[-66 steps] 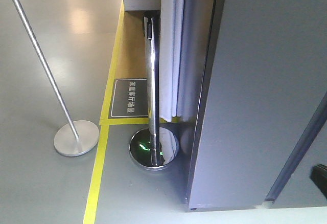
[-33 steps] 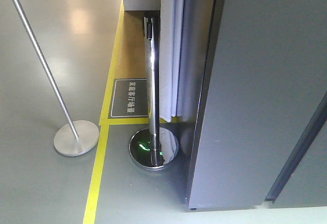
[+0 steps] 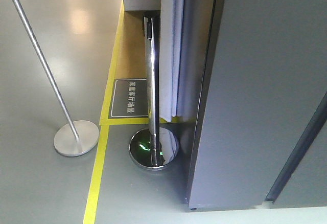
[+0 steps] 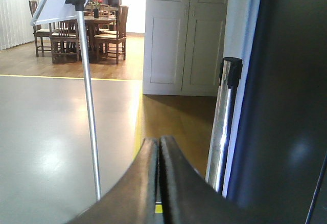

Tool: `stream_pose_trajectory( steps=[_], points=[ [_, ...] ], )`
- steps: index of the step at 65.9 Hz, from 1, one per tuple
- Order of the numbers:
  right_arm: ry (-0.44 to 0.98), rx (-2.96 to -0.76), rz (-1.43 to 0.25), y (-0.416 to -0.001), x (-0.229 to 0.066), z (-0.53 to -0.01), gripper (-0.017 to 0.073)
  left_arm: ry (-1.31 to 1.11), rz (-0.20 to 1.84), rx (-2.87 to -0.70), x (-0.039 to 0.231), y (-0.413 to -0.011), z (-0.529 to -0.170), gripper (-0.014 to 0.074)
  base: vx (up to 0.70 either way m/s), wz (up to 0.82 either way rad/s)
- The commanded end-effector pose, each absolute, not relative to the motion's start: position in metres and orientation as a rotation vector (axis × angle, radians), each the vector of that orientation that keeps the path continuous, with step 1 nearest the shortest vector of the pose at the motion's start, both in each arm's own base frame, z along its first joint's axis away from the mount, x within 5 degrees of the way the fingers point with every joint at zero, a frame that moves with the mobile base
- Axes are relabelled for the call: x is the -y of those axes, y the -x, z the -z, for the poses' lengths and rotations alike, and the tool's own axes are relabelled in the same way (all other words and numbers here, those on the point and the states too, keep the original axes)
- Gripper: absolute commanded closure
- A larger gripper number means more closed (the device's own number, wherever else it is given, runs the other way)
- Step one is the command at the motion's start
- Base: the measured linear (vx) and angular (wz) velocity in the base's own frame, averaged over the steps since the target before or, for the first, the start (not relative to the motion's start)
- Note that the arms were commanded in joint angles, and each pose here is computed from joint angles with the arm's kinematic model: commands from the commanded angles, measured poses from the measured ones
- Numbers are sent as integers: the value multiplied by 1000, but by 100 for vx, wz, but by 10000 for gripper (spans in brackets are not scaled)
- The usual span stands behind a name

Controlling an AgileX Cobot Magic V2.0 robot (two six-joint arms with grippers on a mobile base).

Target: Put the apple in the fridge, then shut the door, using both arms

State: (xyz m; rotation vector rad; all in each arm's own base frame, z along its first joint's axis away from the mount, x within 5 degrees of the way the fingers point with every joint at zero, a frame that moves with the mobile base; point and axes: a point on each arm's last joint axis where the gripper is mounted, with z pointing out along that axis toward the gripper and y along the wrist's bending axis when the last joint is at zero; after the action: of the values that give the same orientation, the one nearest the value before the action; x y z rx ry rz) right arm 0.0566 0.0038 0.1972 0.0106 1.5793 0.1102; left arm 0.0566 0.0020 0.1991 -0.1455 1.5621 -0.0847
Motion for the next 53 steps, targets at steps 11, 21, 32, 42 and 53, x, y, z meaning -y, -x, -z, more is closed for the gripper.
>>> stream_pose_trajectory(
  steps=[11, 21, 32, 42, 53],
  points=[
    [-2, -1513, -96, -56, -3, -202, 562, 140, 83, -1452, -2, -54, -214, 601, 0, 0],
    [-11, -1511, -106, -56, -3, -202, 562, 140, 83, -1452, -2, -54, -214, 601, 0, 0],
    [-12, -1513, -107, -56, -3, -202, 562, 140, 83, -1452, -2, -54, -214, 601, 0, 0],
    [-12, -1514, -107, -56, -3, -202, 562, 140, 83, -1452, -2, -54, -214, 601, 0, 0],
    [-12, -1519, -107, -56, -3, -202, 562, 140, 83, -1452, -2, -54, -214, 601, 0, 0]
  ],
)
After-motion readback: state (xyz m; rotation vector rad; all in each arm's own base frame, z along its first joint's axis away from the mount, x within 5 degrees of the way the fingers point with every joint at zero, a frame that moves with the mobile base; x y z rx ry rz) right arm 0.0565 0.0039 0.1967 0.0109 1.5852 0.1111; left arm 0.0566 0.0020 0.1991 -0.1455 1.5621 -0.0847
